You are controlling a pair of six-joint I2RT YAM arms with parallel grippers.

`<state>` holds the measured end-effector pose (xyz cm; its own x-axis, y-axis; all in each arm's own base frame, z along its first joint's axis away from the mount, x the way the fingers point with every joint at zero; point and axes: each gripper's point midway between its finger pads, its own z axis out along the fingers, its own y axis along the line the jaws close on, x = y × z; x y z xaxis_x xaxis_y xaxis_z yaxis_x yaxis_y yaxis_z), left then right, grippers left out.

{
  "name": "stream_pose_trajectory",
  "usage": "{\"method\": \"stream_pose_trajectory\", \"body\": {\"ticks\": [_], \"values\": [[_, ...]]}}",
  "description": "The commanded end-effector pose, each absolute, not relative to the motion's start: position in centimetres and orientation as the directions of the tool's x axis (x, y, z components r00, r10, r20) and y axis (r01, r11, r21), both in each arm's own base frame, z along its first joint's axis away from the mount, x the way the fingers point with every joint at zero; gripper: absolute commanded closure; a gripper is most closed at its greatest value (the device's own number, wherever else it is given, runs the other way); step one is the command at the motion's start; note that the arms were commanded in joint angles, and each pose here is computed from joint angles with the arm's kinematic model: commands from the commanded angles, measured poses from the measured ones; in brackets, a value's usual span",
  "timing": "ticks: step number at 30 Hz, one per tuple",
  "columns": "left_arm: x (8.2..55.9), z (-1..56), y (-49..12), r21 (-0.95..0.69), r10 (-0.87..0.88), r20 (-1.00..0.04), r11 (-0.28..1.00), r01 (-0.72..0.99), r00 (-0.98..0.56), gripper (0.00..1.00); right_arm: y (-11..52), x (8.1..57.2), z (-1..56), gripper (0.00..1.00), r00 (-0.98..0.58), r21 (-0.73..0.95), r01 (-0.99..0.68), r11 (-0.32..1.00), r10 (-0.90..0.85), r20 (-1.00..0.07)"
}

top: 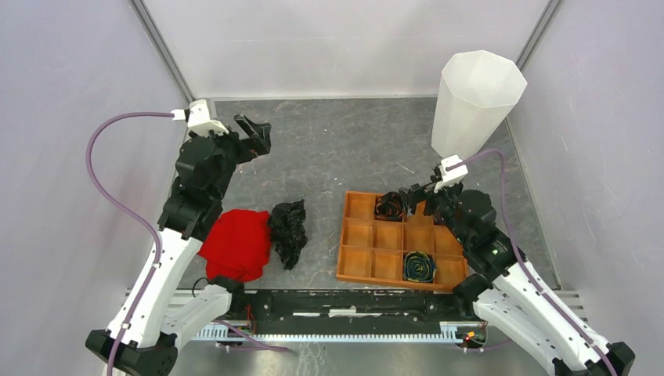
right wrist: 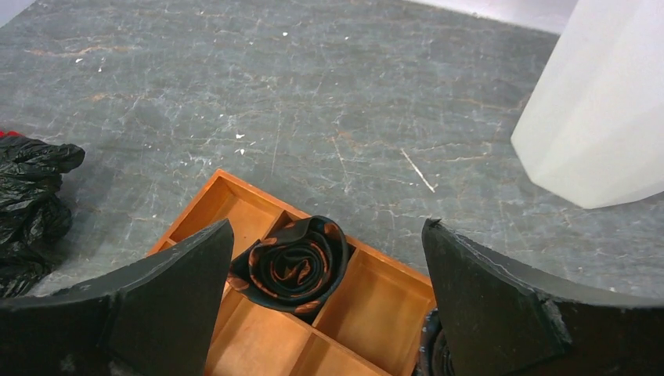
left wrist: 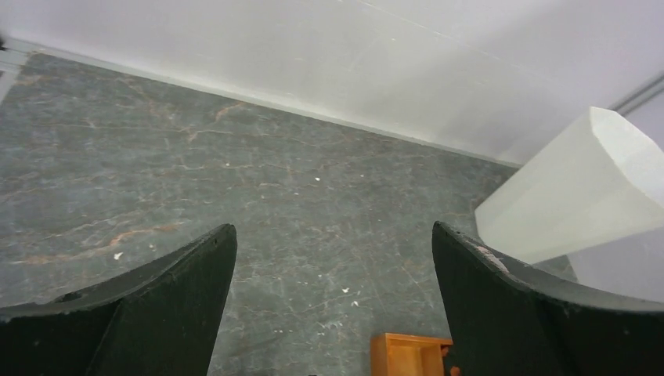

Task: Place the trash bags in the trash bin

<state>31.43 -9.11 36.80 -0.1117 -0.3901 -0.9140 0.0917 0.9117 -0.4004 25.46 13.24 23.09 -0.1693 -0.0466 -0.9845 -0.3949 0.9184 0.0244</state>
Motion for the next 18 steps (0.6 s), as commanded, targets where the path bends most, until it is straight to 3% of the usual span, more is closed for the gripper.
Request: {"method": "stream_pose_trajectory", "body": {"ticks": [1,12,18], "values": [[32.2,36.6,-7.3,-0.332,-0.329,-0.941,0.943,0.029,-0.073,0.00,14.8,26.2,24.2,0.02,-0.153,0.095,-0.420,0.902,0.033,-0.988],[32.7,35.7,-7.1,-0.281,-0.279,-0.956,0.960,0.010,-0.087,0.00,22.5,26.9,22.3,0.02,-0.188,0.114,-0.600,0.792,-0.002,-0.982],[32.8,35.4,-7.1,-0.265,-0.262,-0.961,0.964,0.017,-0.089,0.00,32.8,25.0,19.1,0.02,-0.227,0.103,-0.703,0.704,-0.085,-0.970]]}}
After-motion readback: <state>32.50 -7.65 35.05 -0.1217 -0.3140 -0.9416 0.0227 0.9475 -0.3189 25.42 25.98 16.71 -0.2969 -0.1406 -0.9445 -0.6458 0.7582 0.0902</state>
